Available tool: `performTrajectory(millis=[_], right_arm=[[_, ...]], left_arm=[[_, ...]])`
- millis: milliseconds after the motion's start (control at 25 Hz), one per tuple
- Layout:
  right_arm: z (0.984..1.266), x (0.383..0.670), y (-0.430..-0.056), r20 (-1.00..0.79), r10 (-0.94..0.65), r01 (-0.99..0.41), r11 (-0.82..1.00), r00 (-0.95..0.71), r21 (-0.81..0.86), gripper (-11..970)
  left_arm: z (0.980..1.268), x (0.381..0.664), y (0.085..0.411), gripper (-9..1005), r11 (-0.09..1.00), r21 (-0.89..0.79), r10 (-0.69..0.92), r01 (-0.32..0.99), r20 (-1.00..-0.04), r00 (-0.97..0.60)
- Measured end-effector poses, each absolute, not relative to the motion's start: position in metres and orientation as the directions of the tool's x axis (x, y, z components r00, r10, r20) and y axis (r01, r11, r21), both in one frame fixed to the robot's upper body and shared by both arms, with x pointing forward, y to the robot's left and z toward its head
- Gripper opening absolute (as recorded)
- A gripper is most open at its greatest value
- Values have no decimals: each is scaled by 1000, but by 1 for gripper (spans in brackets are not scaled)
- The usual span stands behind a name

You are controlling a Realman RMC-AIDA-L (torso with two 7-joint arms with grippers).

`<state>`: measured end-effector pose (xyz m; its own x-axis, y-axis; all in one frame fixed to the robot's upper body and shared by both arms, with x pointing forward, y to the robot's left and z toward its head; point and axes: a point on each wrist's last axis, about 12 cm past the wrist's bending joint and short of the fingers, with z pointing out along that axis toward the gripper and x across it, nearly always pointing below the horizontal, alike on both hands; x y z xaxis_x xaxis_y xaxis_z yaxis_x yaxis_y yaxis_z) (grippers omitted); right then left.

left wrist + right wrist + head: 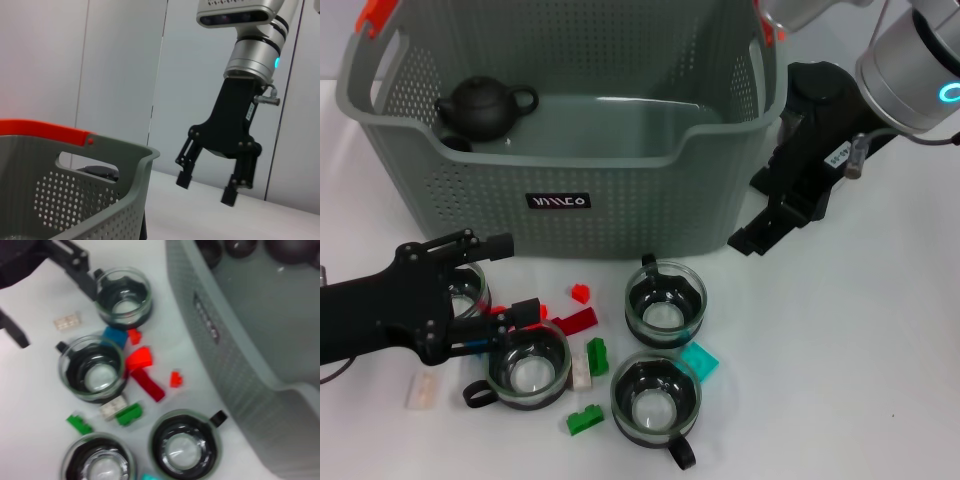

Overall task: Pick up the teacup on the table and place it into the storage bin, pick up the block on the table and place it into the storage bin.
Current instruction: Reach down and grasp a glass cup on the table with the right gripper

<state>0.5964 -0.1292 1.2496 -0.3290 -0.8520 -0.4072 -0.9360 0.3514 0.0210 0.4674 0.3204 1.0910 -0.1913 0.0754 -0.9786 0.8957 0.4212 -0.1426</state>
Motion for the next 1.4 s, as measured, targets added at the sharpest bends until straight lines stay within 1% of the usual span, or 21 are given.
performTrajectory(millis=[400,600,800,1000,1200,1400], right_arm=[[1247,589,-122,-367,-865,-936,350,-341,45,828],[1241,588,-112,-364,-845,-914,404,-392,46,827],[1229,587,-101,-347,-818,-879,474,-459,44,825],[1218,589,-95,-352,-798,-859,512,-490,35,823],[1198,595,-90,-349,-783,-841,540,-514,28,822],[1185,598,-85,-341,-790,-842,539,-510,11,821]], left_arm=[[1092,467,320,829,416,-142,64,898,-981,-184],[1093,468,317,829,405,-141,59,903,-982,-180],[1093,469,317,829,406,-140,57,903,-983,-177],[1093,469,317,829,404,-130,60,905,-984,-168],[1093,469,316,829,402,-126,62,907,-985,-164],[1093,469,316,829,400,-125,62,908,-985,-163]])
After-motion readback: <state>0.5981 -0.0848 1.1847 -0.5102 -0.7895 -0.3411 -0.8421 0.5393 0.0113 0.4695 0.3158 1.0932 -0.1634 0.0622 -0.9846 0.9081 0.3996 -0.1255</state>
